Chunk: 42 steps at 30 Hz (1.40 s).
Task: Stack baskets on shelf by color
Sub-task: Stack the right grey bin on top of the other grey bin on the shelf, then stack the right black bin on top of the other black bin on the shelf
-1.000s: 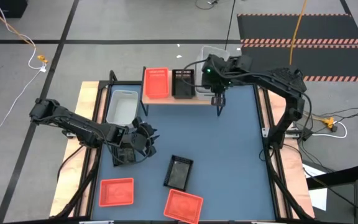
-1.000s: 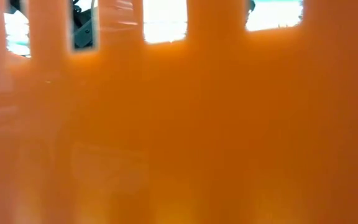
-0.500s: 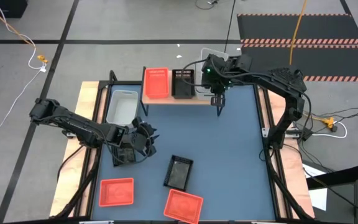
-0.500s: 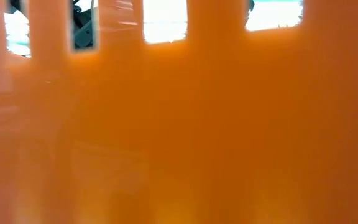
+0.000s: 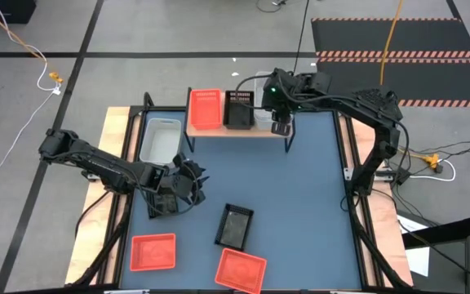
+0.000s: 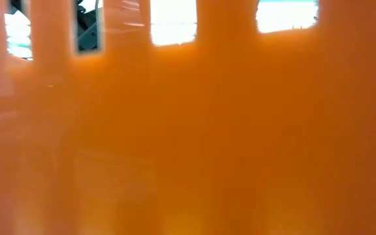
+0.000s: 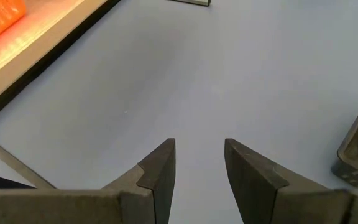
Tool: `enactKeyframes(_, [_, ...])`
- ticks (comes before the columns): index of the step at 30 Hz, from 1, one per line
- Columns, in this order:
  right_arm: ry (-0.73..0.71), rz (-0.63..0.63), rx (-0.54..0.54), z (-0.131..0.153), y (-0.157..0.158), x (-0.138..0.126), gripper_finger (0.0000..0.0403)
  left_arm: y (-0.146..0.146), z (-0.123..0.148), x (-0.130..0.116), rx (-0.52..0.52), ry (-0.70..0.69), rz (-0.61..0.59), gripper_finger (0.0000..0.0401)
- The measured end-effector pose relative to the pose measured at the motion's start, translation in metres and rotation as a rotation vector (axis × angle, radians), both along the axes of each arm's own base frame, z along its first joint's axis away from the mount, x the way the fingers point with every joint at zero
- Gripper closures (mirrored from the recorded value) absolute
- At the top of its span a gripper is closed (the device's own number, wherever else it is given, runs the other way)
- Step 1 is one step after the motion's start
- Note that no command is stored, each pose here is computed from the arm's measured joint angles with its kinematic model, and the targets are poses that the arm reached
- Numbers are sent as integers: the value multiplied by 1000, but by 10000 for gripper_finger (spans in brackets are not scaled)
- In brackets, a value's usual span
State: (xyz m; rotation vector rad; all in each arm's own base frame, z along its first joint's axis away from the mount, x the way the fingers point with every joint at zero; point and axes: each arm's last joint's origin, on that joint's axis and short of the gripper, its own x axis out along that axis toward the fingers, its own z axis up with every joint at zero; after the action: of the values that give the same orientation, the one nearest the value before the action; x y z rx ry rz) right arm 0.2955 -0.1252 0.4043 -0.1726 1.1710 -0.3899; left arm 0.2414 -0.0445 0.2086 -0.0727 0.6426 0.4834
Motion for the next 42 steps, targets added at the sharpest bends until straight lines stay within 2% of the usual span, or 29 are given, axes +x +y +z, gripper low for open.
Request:
enactKeyframes(4, [-74,-28,15,11,16,-5,254,0,0,0,7,5,-5,261])
enactKeyframes(7, [-159,24,23,27,38,-14,256,0,0,0,16,15,-13,261])
enactKeyframes(10, [-282,105,131,37,62,-13,256,0,0,0,25,18,-22,261])
enactKeyframes(12, [-325,186,219,33,81,-9,256,0,0,0,17,12,-17,261])
enactKeyframes(15, [-320,283,275,12,114,4,256,-4,0,-1,-1,4,-21,261])
enactKeyframes(19, [-264,375,314,-33,156,20,257,-11,0,-3,-15,-1,-42,261])
enactKeyframes(24, [-324,404,382,-79,192,30,257,-15,7,-15,-19,20,-67,261])
enactKeyframes(26, [-357,388,410,-95,200,32,257,-15,12,-23,-29,22,-68,261])
enactKeyframes(31, [-403,341,466,-127,208,32,257,-11,34,-36,-34,-76,-95,261])
enactKeyframes(34, [-447,264,531,-140,209,32,257,-8,46,-40,-29,-141,-108,261])
enactKeyframes(36, [-488,261,558,-146,215,32,257,-6,52,-39,-11,-183,-122,261])
enactKeyframes(39, [-478,294,541,-161,227,35,260,-5,56,-37,44,-203,-155,261])
enactKeyframes(42, [-418,271,480,-182,234,40,269,-4,58,-33,79,-222,-171,261])
